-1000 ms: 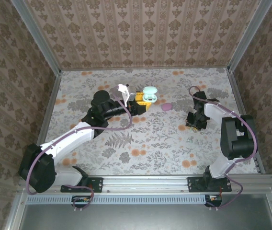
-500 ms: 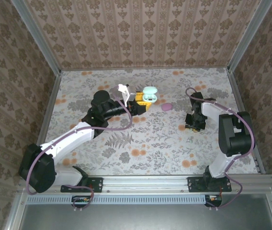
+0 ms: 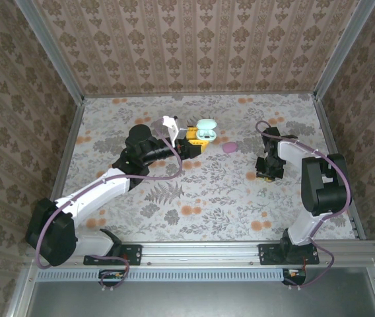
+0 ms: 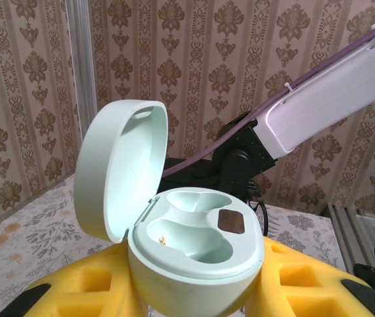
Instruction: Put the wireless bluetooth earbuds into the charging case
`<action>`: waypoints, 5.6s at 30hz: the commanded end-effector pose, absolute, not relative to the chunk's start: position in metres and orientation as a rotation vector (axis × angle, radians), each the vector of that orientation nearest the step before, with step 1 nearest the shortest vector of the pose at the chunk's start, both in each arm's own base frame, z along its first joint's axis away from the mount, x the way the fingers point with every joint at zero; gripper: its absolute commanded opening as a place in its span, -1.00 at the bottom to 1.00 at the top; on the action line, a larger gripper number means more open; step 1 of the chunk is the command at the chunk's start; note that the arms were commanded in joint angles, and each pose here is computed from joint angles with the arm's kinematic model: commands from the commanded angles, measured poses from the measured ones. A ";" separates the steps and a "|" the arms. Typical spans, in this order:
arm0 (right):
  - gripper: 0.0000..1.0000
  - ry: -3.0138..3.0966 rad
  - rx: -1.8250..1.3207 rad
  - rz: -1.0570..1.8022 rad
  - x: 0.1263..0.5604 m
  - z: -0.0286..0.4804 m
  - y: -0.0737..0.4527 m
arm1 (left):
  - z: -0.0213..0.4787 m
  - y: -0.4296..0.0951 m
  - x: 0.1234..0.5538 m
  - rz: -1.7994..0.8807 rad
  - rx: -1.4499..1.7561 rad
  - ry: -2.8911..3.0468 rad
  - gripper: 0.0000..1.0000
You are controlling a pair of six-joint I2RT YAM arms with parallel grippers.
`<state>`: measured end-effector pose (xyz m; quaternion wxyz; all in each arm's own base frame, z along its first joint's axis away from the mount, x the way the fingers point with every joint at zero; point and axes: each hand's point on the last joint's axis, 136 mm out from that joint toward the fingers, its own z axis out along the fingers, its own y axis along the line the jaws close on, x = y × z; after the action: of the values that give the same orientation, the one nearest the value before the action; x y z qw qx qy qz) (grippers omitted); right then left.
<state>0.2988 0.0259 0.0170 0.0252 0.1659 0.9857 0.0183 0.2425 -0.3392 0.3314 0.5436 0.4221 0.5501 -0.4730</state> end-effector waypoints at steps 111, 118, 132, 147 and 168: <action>-0.52 1.940 -0.220 1.571 0.268 0.386 0.233 | 0.319 -0.348 0.244 -0.946 1.018 1.213 -0.35; -0.52 1.954 -0.224 1.565 0.273 0.381 0.239 | 0.319 -0.349 0.242 -0.950 1.022 1.217 -0.35; -0.53 2.040 -0.181 1.448 0.286 0.355 0.245 | 0.322 -0.351 0.245 -0.962 1.011 1.226 -0.35; -0.54 2.049 -0.180 1.416 0.292 0.352 0.254 | 0.322 -0.351 0.246 -0.962 1.004 1.232 -0.35; -0.57 2.049 -0.134 1.315 0.300 0.345 0.261 | 0.327 -0.349 0.248 -0.965 0.972 1.228 -0.35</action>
<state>0.2959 0.2583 0.3353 0.3280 -0.0521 0.7965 0.5053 0.2515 -0.3484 0.3023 0.5849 0.4268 0.5558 -0.4083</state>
